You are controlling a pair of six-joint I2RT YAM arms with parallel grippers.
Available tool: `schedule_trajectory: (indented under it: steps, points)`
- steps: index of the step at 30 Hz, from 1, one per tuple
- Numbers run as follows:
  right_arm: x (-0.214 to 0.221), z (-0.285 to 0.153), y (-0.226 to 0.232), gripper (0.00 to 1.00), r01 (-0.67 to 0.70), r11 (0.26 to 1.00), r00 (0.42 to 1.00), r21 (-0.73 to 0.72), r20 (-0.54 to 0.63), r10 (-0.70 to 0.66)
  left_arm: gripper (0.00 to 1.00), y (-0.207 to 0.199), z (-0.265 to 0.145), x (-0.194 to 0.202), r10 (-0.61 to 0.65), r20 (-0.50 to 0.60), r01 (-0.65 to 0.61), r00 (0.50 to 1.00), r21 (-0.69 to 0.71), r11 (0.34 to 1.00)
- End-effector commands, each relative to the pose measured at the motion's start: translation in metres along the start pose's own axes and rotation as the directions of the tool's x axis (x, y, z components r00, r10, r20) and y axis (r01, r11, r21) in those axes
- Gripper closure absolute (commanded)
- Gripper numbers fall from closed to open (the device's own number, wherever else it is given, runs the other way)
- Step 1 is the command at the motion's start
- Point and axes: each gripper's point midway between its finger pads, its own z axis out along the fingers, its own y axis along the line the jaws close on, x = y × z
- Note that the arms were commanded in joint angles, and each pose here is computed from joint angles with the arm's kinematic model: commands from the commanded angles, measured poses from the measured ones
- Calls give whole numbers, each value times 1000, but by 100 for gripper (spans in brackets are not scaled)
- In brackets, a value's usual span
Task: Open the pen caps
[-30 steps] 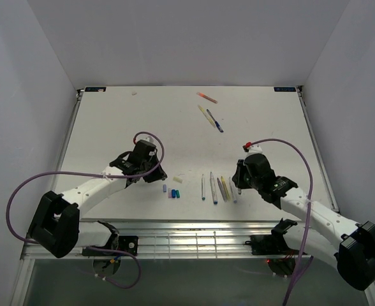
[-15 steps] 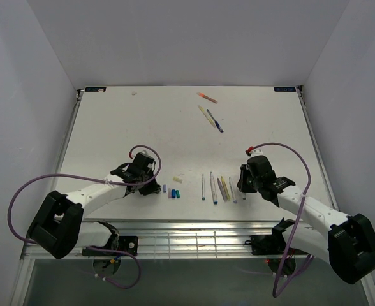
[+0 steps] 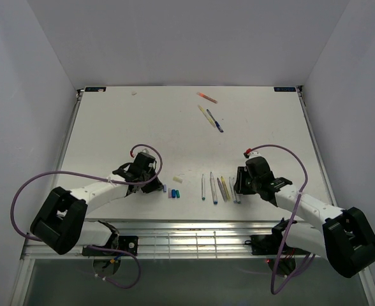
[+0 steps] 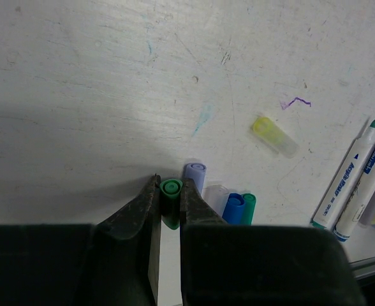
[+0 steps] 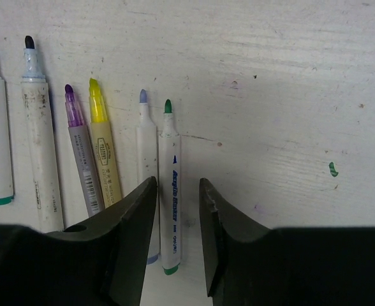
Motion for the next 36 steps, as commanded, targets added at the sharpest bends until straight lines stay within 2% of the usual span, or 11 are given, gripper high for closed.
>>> schedule_trajectory:
  steps: [1, 8, 18, 19, 21, 28, 29, 30, 32, 33, 36]
  points:
    - [-6, 2, 3, 60, -2, 1000, 1000, -18, 28, 2, 80, 11, 1, 6, -7, -5, 7, 1000, -25, 1000]
    - [-27, 1, 9, 52, 24, 999, 998, -22, 59, -23, 74, 11, -4, 6, -11, 1, 11, 1000, -10, 1000]
    - [-110, 16, 32, 37, 124, 992, 985, 10, 121, -124, 62, 14, -7, 9, -13, 2, 13, 1000, -6, 1000]
    - [-131, 15, 39, 36, 142, 990, 978, 6, 156, -142, 62, 14, -7, 9, -14, 2, 14, 1000, -7, 1000]
    - [-140, 29, 41, 35, 166, 986, 977, 15, 136, -167, 60, 14, -6, 10, -14, 0, 14, 1000, -7, 1000]
    - [-217, 64, 42, 35, 212, 977, 960, 36, 181, -215, 58, 9, -4, 10, -14, -8, 14, 1000, 10, 1000]
    - [-216, 78, 37, 36, 224, 974, 962, 45, 153, -228, 57, 11, -3, 11, -13, -12, 13, 1000, 7, 1000]
    - [-238, 77, 42, 37, 231, 972, 955, 42, 183, -235, 57, 10, -4, 11, -14, -11, 14, 1000, 11, 1000]
    - [-242, 99, 36, 38, 260, 965, 953, 38, 151, -263, 57, 9, -4, 11, -16, -12, 16, 1000, 15, 1000]
    - [-263, 100, 39, 39, 266, 963, 946, 38, 181, -268, 57, 9, -5, 11, -17, -10, 17, 1000, 17, 1000]
    - [-264, 128, 29, 42, 278, 960, 951, 35, 129, -280, 57, 5, -8, 8, -19, 3, 19, 1000, 35, 999]
